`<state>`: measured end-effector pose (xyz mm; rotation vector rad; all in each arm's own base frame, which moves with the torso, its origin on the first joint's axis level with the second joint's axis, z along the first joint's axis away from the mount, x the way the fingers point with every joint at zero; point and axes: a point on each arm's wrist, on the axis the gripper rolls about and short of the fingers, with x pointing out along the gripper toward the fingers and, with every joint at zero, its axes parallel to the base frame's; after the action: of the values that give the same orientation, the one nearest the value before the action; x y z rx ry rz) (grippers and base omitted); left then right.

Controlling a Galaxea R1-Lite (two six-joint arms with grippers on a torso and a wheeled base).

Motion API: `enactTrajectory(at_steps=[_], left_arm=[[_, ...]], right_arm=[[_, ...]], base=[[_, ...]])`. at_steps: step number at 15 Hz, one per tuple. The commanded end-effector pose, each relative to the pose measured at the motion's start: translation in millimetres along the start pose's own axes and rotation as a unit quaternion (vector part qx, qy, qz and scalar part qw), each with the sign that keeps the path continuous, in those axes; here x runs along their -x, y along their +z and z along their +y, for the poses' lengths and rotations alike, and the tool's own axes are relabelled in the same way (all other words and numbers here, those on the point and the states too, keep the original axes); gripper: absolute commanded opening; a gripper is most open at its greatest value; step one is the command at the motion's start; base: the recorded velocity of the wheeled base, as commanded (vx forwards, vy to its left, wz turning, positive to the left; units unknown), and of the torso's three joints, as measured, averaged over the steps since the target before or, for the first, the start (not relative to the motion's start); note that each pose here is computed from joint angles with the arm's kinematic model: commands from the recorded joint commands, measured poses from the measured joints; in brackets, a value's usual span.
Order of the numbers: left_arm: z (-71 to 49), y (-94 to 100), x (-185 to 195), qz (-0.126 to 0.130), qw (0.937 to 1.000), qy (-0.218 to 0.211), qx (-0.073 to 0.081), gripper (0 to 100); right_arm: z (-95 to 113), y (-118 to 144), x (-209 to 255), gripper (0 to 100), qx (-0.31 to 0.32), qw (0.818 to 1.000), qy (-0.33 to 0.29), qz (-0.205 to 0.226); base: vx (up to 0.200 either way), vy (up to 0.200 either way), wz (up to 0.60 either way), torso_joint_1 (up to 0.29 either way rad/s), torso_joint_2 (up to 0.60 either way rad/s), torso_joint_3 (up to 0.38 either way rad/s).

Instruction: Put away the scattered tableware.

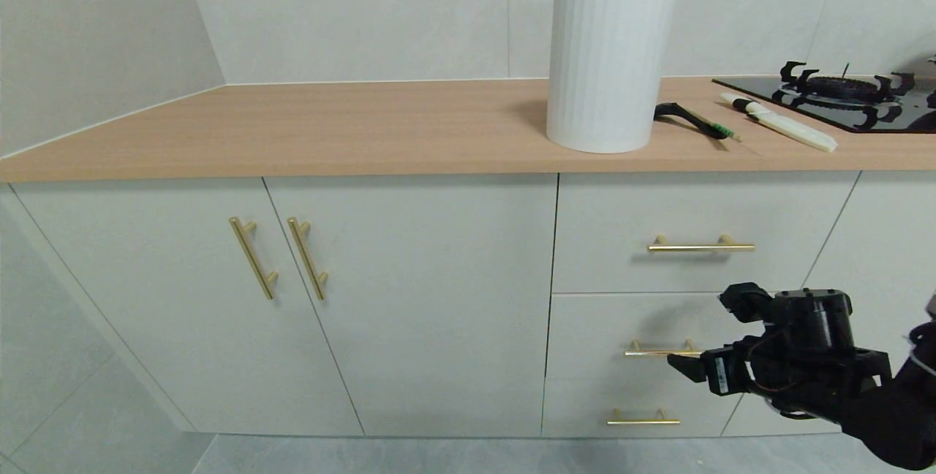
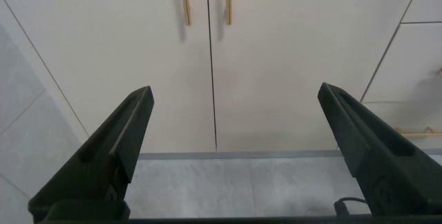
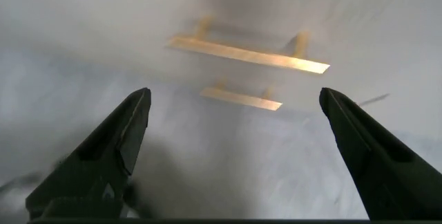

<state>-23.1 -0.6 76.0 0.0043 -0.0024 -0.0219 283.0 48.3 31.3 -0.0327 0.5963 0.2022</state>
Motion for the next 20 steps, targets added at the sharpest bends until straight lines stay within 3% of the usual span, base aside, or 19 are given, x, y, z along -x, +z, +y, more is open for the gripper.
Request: enactTrajectory(at_steps=[1,6,14,20], left_arm=[[0.0,0.1,0,0.000,1.0000,0.000,0.000,100],[0.0,0.1,0,0.000,1.0000,0.000,0.000,100],[0.0,0.1,0,0.000,1.0000,0.000,0.000,100],[0.0,0.1,0,0.000,1.0000,0.000,0.000,100]], right_arm=[[-9,-28,-33,100,-0.004,0.999,-0.020,0.046],[-14,-11,-56,100,-0.008,0.999,-0.048,0.011],[-30,-2,-88,100,-0.033,0.994,-0.099,-0.012],[-30,-17,-106,100,-0.036,0.993,-0.116,0.008]], base=[[0.000,0.000,0.00,0.000,0.00,0.000],[0.000,0.000,0.00,0.000,0.00,0.000],[0.000,0.000,0.00,0.000,0.00,0.000],[0.000,0.000,0.00,0.000,0.00,0.000]])
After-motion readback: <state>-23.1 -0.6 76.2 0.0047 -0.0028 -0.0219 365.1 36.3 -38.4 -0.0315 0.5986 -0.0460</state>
